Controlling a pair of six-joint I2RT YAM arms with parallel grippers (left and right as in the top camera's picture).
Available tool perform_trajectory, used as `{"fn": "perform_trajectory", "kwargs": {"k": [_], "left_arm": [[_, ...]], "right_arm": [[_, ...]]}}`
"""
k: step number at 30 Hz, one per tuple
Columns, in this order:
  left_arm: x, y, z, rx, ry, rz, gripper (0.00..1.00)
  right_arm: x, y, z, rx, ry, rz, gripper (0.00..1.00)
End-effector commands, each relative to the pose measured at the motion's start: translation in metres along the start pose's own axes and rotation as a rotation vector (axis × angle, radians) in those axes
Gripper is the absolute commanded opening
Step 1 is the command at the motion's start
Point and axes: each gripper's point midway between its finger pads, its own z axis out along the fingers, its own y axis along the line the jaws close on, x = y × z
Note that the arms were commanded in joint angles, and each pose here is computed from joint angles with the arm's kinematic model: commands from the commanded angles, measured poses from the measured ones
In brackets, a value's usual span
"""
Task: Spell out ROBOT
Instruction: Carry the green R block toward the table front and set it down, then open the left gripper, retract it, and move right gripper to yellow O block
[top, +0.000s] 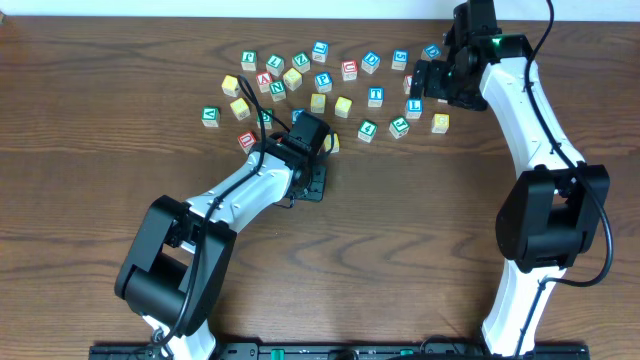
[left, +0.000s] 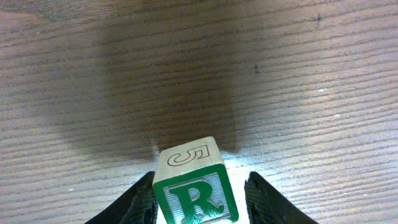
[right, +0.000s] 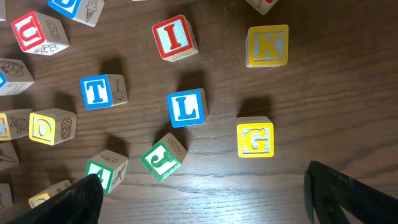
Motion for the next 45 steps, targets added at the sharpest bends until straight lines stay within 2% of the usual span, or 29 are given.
{"fn": "perform_trajectory", "kwargs": {"k": [1, 8, 10, 13, 22, 34, 41, 45], "left_arm": [[-0.008, -0.001, -0.002, 0.000, -0.017, 0.030, 0.45], [-0.009, -0.001, -0.002, 0.001, -0.020, 0.032, 0.47], [-0.013, -0.002, -0.007, 0.004, -0.032, 0.032, 0.57], [-0.020, -0.005, -0.017, 0.015, -0.063, 0.033, 0.65], [-0.037, -0.012, -0.054, 0.047, -0.157, 0.035, 0.74], [-0.043, -0.014, -0.072, 0.048, -0.161, 0.036, 0.75], [-0.062, -0.016, -0.102, 0.049, -0.185, 0.047, 0.76], [-0.075, 0.001, -0.125, 0.033, -0.191, -0.003, 0.76]], "right_arm": [[-0.007, 0.007, -0.015, -0.008, -0.039, -0.024, 0.99], [-0.007, 0.007, -0.015, -0.008, -0.039, -0.024, 0.99], [-0.007, 0.007, -0.015, -0.008, -0.039, -0.024, 0.99], [-0.007, 0.007, -0.015, -0.008, -0.039, -0.024, 0.99], [-0.007, 0.007, -0.015, -0.008, -0.039, -0.024, 0.99], [-0.007, 0.007, -0.015, -0.008, -0.039, -0.024, 0.99], [-0.007, 0.007, -0.015, -0.008, -0.039, -0.024, 0.99], [-0.007, 0.007, -0.015, -0.008, -0.039, -0.024, 0.99]]}}
